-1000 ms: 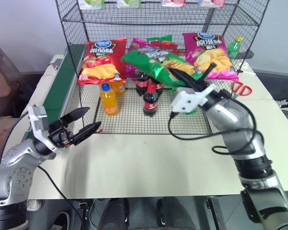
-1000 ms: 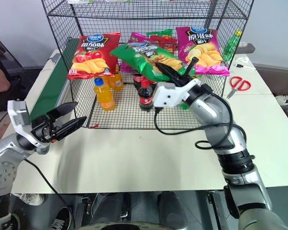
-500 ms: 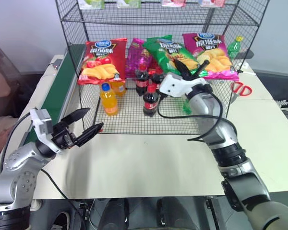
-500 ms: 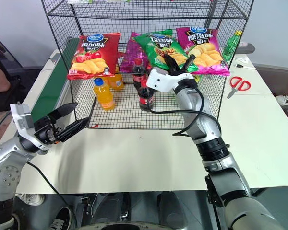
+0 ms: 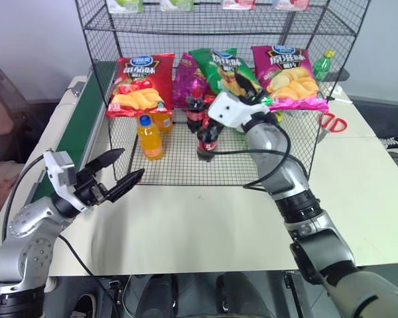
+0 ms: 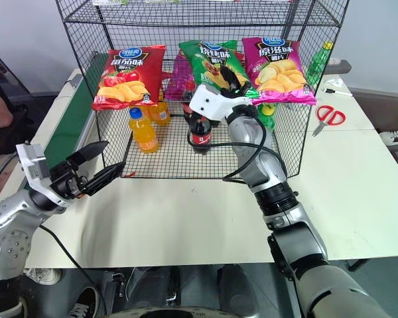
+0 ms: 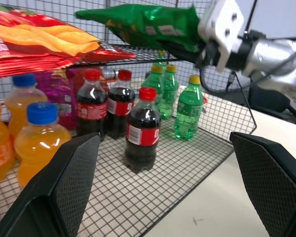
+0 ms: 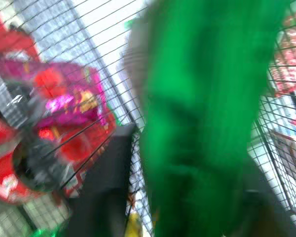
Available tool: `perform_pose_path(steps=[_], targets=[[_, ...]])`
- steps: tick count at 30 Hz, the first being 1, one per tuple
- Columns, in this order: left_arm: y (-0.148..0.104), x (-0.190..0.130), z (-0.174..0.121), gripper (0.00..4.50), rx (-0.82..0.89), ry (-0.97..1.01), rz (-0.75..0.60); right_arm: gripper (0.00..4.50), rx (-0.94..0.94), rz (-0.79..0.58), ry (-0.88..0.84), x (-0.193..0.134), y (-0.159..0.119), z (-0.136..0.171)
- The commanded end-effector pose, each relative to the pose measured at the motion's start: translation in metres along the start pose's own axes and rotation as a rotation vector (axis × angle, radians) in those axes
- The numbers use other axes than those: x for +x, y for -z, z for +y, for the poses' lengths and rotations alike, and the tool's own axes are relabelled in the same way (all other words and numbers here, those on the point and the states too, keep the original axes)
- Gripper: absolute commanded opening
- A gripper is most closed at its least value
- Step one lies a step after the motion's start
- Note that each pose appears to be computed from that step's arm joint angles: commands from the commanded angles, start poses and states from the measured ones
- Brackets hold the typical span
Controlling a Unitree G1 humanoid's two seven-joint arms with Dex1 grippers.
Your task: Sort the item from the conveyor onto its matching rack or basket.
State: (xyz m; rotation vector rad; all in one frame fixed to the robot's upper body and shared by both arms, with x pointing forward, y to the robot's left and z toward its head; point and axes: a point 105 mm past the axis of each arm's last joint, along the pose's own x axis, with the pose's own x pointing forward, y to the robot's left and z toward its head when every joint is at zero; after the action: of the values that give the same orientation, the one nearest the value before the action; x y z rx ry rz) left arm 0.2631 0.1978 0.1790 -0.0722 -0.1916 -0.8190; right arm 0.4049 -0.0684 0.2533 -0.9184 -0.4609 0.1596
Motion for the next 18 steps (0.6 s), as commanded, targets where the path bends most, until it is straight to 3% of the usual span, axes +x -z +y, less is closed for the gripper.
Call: perform_pose_path(steps=[1, 2, 7, 10, 12, 14, 18], targets=[[-0.006, 0.000, -0.003, 4.50, 0.027, 0.011, -0.024, 4.25, 0.135, -0.154, -0.036, -0.005, -0.037, -0.003], [-0.005, -0.001, -0.003, 4.50, 0.025, 0.009, -0.022, 4.48, 0.156, -0.170, -0.036, -0.006, -0.040, -0.004], [-0.002, -0.002, -0.004, 4.50, 0.021, 0.007, -0.018, 4.48, 0.594, -0.273, -0.175, -0.019, -0.066, -0.004], [-0.002, -0.002, -0.004, 4.50, 0.029, 0.010, -0.020, 4.48, 0.626, -0.300, -0.206, -0.031, -0.064, -0.007], [-0.004, -0.003, -0.003, 4.50, 0.046, 0.001, -0.022, 4.48, 0.771, -0.407, -0.260, -0.050, -0.074, -0.017], [-0.006, -0.007, -0.002, 4.50, 0.041, -0.016, -0.015, 4.48, 0.799, -0.469, -0.311, -0.071, -0.068, -0.025], [-0.001, -0.022, 0.005, 4.50, 0.024, -0.079, 0.046, 4.48, 0.876, -0.390, -0.432, -0.105, -0.028, -0.025]])
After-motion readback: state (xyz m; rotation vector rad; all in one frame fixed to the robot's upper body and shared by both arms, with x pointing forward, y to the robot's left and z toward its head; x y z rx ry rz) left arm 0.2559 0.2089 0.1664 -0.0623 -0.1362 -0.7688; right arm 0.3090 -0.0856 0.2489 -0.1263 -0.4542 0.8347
